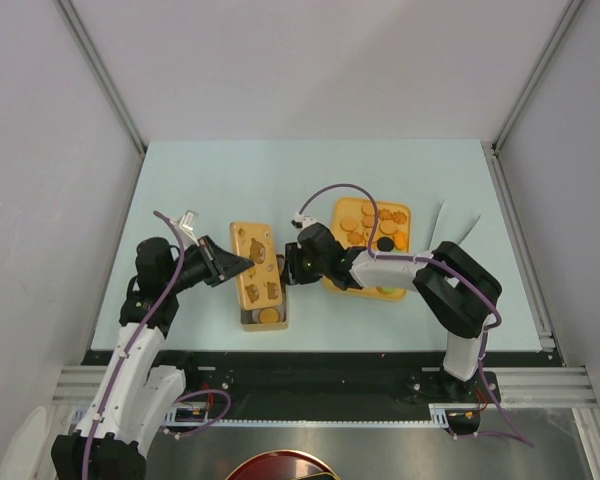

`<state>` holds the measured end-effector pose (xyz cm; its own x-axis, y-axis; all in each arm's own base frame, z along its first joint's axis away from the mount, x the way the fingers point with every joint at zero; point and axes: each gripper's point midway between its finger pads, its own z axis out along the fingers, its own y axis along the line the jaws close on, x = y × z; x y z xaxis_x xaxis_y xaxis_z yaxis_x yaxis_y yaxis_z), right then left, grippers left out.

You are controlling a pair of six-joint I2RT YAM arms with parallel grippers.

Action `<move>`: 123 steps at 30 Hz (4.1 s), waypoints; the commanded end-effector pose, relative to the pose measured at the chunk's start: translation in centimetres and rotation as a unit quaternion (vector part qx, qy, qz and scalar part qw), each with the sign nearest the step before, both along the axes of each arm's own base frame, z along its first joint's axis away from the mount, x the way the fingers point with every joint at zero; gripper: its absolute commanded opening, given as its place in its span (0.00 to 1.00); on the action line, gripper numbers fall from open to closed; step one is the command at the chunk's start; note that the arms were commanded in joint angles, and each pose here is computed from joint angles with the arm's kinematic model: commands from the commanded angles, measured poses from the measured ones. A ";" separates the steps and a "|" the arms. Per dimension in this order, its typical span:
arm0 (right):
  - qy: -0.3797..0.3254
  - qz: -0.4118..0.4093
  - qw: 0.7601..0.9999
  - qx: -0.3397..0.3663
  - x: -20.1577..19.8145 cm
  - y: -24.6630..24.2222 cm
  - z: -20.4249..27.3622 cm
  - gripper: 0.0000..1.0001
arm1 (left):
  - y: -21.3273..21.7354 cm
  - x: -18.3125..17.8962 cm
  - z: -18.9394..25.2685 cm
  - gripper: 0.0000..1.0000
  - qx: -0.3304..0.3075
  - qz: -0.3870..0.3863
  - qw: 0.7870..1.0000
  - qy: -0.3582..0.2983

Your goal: Pack the cookies

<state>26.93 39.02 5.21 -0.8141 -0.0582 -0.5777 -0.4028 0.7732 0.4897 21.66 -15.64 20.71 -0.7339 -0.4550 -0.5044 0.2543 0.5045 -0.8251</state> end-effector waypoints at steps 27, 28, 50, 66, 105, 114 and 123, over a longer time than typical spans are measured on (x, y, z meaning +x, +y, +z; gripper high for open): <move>-0.038 -0.083 0.995 -0.037 4.1 -7.9 1.1 0.34 | -0.8 1.5 0.3 0.14 -0.090 0.007 0.994 -0.053; -0.035 -0.073 0.996 -0.027 3.9 -7.4 1.5 0.38 | -0.9 1.6 1.2 0.13 -0.102 0.007 0.992 -0.070; -0.121 -0.124 0.984 0.033 4.6 -11.7 13.2 0.81 | -2.0 2.9 -2.2 0.11 -0.173 -0.029 0.984 -0.020; -0.113 -0.131 0.985 0.026 3.5 -13.3 10.9 0.81 | -2.3 4.6 -5.6 0.12 -0.207 -0.025 0.977 0.039; -0.070 -0.113 0.991 0.007 3.8 -11.9 5.7 0.80 | -3.6 5.6 -14.9 0.32 -0.010 -0.052 0.977 0.207; -0.067 -0.110 0.992 0.007 3.8 -11.6 5.5 0.80 | -3.2 5.6 -15.8 0.40 0.030 -0.046 0.973 0.223; -0.061 -0.108 0.992 0.005 3.6 -11.4 4.9 0.80 | -2.6 6.2 -16.1 0.47 0.070 -0.037 0.971 0.227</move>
<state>30.04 26.76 9.29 -0.7510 0.1014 -0.6524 -0.2658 0.8581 0.4393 27.91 -19.81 7.20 -0.9296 -0.3343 -0.1553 -0.0340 0.4971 -0.8670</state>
